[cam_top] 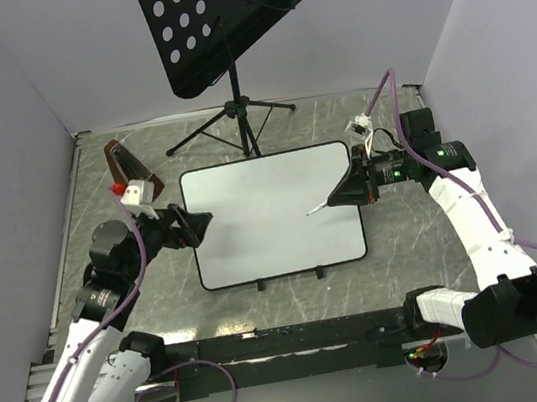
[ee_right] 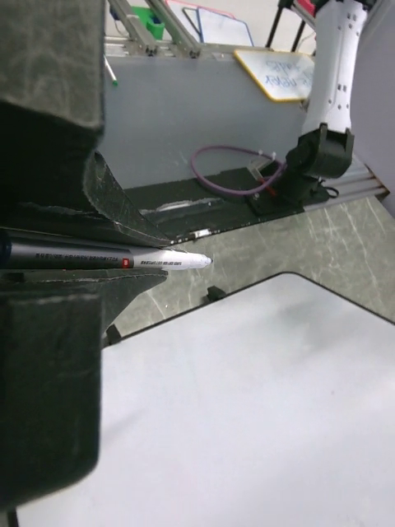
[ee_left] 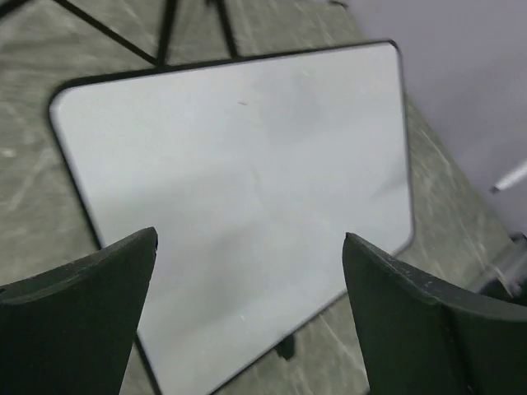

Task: Write a sentence on the whiteboard
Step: Pick up the whiteboard from the whiteboard stand.

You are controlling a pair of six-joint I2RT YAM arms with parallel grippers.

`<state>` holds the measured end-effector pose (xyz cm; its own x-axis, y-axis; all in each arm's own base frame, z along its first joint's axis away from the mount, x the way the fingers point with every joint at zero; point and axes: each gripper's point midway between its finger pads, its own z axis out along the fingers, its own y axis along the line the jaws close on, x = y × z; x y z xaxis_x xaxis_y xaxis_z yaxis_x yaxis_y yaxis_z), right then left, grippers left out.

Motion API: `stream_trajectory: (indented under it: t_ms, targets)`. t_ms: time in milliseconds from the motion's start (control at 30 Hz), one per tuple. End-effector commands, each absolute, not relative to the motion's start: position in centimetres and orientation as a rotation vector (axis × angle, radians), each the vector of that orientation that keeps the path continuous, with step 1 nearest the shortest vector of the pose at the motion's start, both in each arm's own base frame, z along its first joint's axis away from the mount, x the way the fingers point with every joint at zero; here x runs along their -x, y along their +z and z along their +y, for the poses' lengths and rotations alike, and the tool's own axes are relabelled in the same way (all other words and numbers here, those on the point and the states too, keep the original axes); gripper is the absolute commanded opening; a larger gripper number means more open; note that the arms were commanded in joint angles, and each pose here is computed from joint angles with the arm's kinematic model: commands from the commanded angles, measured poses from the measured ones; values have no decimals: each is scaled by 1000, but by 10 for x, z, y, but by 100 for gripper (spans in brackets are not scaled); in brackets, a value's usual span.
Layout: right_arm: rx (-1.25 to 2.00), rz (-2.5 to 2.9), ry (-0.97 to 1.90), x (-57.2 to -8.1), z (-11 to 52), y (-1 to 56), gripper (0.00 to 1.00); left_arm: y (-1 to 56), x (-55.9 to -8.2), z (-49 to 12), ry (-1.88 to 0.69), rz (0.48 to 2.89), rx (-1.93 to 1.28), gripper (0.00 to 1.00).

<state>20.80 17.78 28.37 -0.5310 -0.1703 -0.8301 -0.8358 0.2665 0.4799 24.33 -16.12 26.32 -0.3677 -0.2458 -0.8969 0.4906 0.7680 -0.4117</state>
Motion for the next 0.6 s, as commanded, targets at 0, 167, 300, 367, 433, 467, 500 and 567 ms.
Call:
stream_trajectory:
  t_ms: [0,167,300,367,433,467,500,567]
  targets:
    - [937,1806,1280,-211,175,285,0,250,-262,-120,-603,1729,-87,96]
    - [947,1779,1269,-207,173,283,0,235,-288,-101,-688,1720,-28,97]
    - [954,1754,1281,-205,174,280,0,236,-298,-97,-828,1727,-83,97]
    - [952,1741,1299,-203,174,279,0,232,-304,-95,-877,1740,-135,97]
    - [956,1731,1324,-202,176,278,0,233,-305,-98,-949,1744,-202,98]
    - [959,1728,1329,-200,176,277,0,218,-310,-97,-984,1784,-218,98]
    - [958,1730,1329,-200,175,276,0,213,-311,-97,-1007,1802,-223,99]
    - [966,1724,1329,-198,176,276,0,198,-312,-98,-1057,1839,-253,97]
